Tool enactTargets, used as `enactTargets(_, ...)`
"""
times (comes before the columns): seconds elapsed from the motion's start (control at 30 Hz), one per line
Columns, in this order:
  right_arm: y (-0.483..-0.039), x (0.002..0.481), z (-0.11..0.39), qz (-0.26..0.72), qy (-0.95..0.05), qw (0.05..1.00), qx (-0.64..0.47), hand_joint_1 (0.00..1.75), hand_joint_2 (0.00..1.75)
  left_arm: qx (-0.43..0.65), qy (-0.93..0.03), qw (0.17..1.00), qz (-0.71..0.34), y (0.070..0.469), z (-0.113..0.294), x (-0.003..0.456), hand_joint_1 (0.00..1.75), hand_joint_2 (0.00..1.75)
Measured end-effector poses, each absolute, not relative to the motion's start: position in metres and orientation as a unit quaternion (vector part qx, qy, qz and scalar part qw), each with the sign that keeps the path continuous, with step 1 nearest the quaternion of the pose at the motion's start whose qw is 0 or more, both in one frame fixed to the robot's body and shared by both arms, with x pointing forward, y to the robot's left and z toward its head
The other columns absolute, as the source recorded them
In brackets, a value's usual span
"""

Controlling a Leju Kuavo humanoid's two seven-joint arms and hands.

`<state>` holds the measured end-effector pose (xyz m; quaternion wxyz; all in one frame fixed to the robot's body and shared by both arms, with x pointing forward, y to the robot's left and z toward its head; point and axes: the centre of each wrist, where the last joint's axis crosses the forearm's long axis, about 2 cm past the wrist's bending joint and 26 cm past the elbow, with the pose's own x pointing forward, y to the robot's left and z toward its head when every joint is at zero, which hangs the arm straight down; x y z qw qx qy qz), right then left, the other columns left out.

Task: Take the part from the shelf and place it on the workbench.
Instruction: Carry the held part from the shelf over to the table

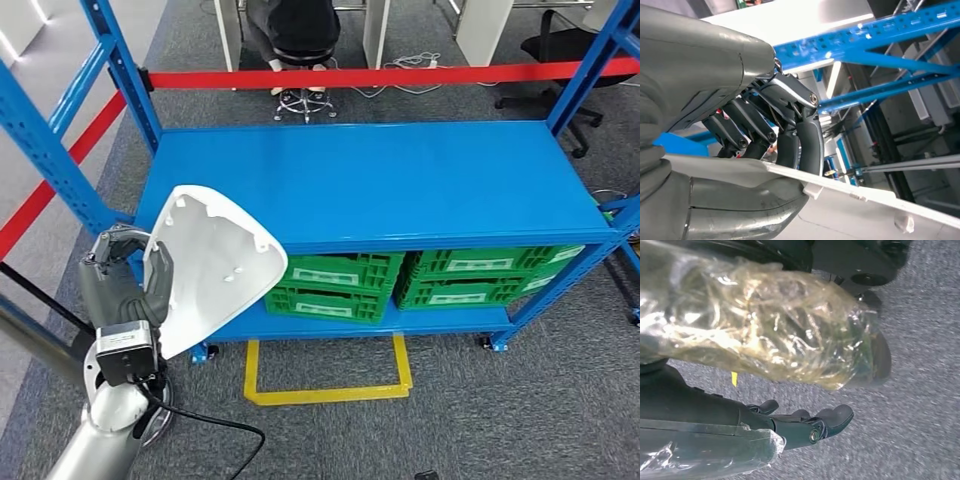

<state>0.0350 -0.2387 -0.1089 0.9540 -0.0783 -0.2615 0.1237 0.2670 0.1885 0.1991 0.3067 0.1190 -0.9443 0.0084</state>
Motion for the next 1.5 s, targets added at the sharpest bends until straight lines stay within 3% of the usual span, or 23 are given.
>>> enactTargets(1.33,-0.236,0.035,-0.108,0.1,-0.263,0.955,-0.093,0.0,0.0,0.12,-0.933,0.339,0.021,0.183,0.174,0.242,1.75,1.75)
enactTargets(1.5,-0.235,0.035,-0.108,0.064,-0.253,0.959,-0.107,0.0,0.0,0.089,-0.923,0.373,0.042,0.18,0.17,0.238,1.75,1.75)
